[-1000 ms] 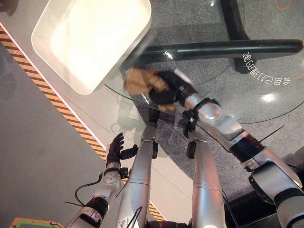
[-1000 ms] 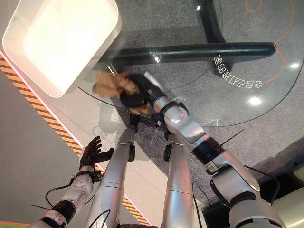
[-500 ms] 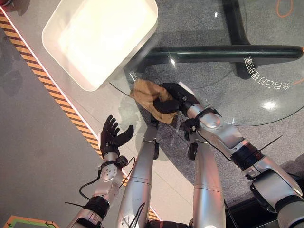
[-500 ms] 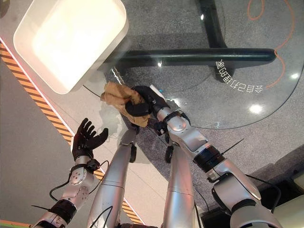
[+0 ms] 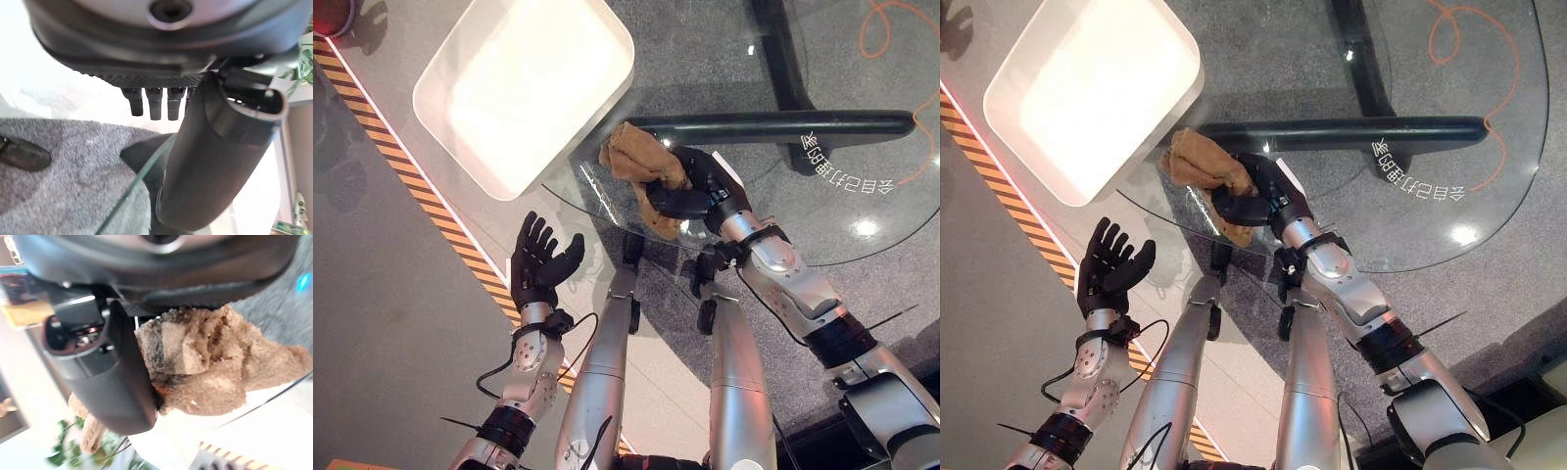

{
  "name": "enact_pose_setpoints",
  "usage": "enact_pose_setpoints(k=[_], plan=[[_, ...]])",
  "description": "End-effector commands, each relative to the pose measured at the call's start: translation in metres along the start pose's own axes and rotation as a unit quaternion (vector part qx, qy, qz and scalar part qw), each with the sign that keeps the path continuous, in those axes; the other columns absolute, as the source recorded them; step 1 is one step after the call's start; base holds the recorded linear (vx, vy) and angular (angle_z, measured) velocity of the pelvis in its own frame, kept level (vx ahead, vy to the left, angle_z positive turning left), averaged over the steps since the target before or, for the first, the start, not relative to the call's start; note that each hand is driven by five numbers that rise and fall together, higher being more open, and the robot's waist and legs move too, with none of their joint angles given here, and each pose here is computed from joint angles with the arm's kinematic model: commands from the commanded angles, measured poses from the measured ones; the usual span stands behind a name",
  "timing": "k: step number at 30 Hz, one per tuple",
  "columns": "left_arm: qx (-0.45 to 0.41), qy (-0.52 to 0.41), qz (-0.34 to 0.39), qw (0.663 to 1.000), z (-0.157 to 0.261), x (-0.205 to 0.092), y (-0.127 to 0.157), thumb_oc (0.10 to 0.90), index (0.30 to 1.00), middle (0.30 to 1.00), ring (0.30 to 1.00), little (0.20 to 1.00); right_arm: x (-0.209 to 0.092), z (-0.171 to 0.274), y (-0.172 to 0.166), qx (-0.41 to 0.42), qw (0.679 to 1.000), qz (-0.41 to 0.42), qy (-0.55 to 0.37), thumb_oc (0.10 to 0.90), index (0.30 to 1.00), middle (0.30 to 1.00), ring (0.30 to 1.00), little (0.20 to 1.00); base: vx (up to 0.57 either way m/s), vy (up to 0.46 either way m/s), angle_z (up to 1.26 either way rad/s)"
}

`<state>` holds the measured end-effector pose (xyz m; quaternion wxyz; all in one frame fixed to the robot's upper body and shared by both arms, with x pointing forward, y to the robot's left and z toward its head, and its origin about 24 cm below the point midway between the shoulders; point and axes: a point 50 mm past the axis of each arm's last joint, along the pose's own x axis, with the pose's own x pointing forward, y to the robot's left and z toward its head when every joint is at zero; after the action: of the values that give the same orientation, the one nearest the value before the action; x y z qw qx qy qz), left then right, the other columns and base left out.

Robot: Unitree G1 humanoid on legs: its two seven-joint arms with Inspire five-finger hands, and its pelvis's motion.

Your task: Wipe the table with a cloth and put it in the basket.

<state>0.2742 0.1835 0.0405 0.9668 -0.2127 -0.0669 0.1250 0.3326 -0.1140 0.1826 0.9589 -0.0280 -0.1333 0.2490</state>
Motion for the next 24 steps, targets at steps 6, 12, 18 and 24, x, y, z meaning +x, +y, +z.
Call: enact_pose_setpoints(k=[6, 12, 18, 24], plan=[[-0.112, -0.007, -0.156, 0.981, 0.017, -0.016, -0.015, 0.800, 0.900, 0.900, 0.900, 0.900, -0.020, 0.098, 0.058, 0.047, 0.938, 0.211, -0.270, 0.100, 0.300, 0.300, 0.300, 0.200, 0.00, -0.012, 0.00], [-0.233, 0.009, -0.323, 0.917, 0.021, -0.030, -0.047, 0.800, 0.900, 0.900, 0.900, 0.900, -0.032, 0.106, 0.061, 0.079, 0.914, 0.247, -0.312, 0.100, 0.300, 0.300, 0.300, 0.200, 0.00, 0.002, -0.01], [-0.273, 0.019, -0.417, 0.867, 0.025, -0.034, -0.071, 0.800, 0.900, 0.900, 0.900, 0.900, -0.041, 0.113, 0.072, 0.125, 0.878, 0.307, -0.345, 0.100, 0.300, 0.300, 0.300, 0.200, -0.01, -0.001, -0.07], [-0.342, -0.004, -0.511, 0.789, 0.044, -0.037, -0.097, 0.800, 0.900, 0.900, 0.900, 0.900, -0.042, 0.110, 0.082, 0.124, 0.873, 0.322, -0.344, 0.100, 0.300, 0.300, 0.300, 0.200, 0.00, -0.013, -0.02]])
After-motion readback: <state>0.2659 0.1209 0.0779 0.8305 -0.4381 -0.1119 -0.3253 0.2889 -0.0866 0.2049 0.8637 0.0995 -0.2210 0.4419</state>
